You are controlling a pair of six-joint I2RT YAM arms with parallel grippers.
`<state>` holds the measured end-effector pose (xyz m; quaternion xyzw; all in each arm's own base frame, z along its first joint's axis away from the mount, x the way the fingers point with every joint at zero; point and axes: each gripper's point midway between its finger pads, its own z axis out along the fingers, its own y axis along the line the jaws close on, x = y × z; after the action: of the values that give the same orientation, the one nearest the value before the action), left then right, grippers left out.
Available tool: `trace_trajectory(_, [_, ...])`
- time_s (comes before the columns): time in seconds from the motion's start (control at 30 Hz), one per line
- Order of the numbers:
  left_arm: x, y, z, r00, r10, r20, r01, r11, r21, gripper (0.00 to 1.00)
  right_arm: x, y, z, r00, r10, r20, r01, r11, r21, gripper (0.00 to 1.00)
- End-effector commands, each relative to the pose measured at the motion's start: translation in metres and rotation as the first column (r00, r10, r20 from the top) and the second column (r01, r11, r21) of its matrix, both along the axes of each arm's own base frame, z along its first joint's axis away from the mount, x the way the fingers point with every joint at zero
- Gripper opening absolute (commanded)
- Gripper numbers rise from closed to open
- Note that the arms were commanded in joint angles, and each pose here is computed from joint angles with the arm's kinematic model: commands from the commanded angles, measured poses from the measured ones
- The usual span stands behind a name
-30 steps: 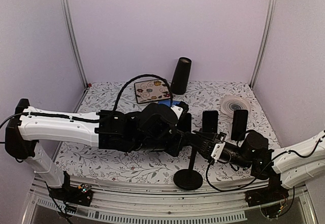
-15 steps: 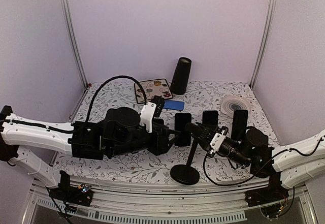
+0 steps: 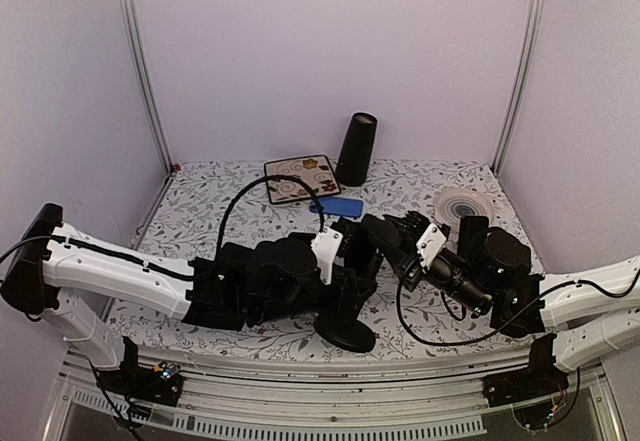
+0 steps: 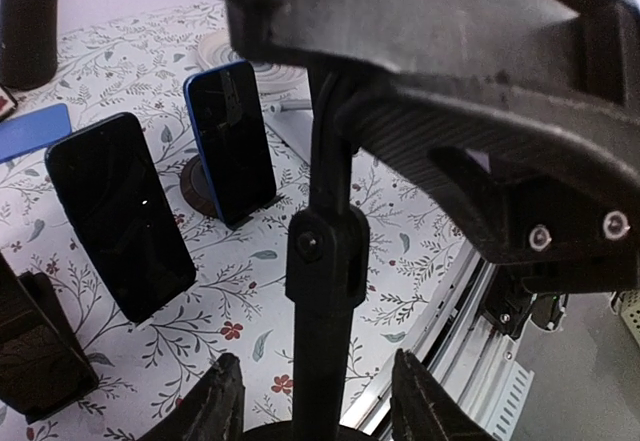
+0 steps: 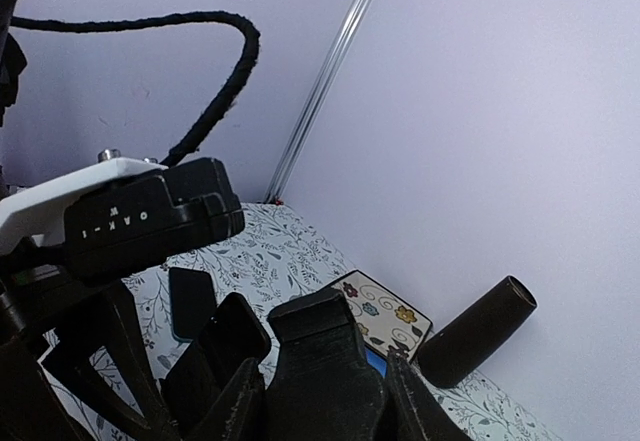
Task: Place the phone on the phone stand
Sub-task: Pass from the right arm to the left
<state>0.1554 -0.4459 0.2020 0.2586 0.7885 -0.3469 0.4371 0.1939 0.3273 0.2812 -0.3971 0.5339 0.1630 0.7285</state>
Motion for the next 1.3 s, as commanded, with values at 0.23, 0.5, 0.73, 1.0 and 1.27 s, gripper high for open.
trace_trajectory(0.23, [-0.006, -0.019, -0.01, 0.999, -0.033, -0.004, 0.033, 0.999, -0.001, 0.45, -0.006, -0.008, 0.05, 0.998, 0.036, -0.042, -0.027, 0.98, 0.197, 0.02])
trace_trajectory(0.5, [-0.007, -0.017, -0.015, 0.999, -0.047, -0.016, 0.047, 0.999, -0.015, 0.15, -0.02, -0.01, 0.056, 0.993, 0.115, -0.031, -0.105, 0.968, 0.228, 0.02])
trace_trajectory(0.73, [-0.018, -0.014, -0.006, 0.993, -0.116, -0.005, 0.115, 0.988, -0.1, 0.0, -0.032, -0.027, 0.061, 0.971, 0.239, -0.012, -0.225, 0.929, 0.293, 0.02])
trace_trajectory(1.0, [-0.028, -0.01, 0.006, 0.984, -0.177, 0.034, 0.181, 0.968, -0.176, 0.0, -0.04, -0.045, 0.064, 0.929, 0.371, 0.004, -0.347, 0.865, 0.362, 0.02])
trace_trajectory(1.27, [-0.026, -0.013, 0.003, 0.985, -0.167, 0.033, 0.17, 0.968, -0.186, 0.0, -0.042, -0.039, 0.065, 0.908, 0.42, 0.008, -0.389, 0.834, 0.391, 0.02])
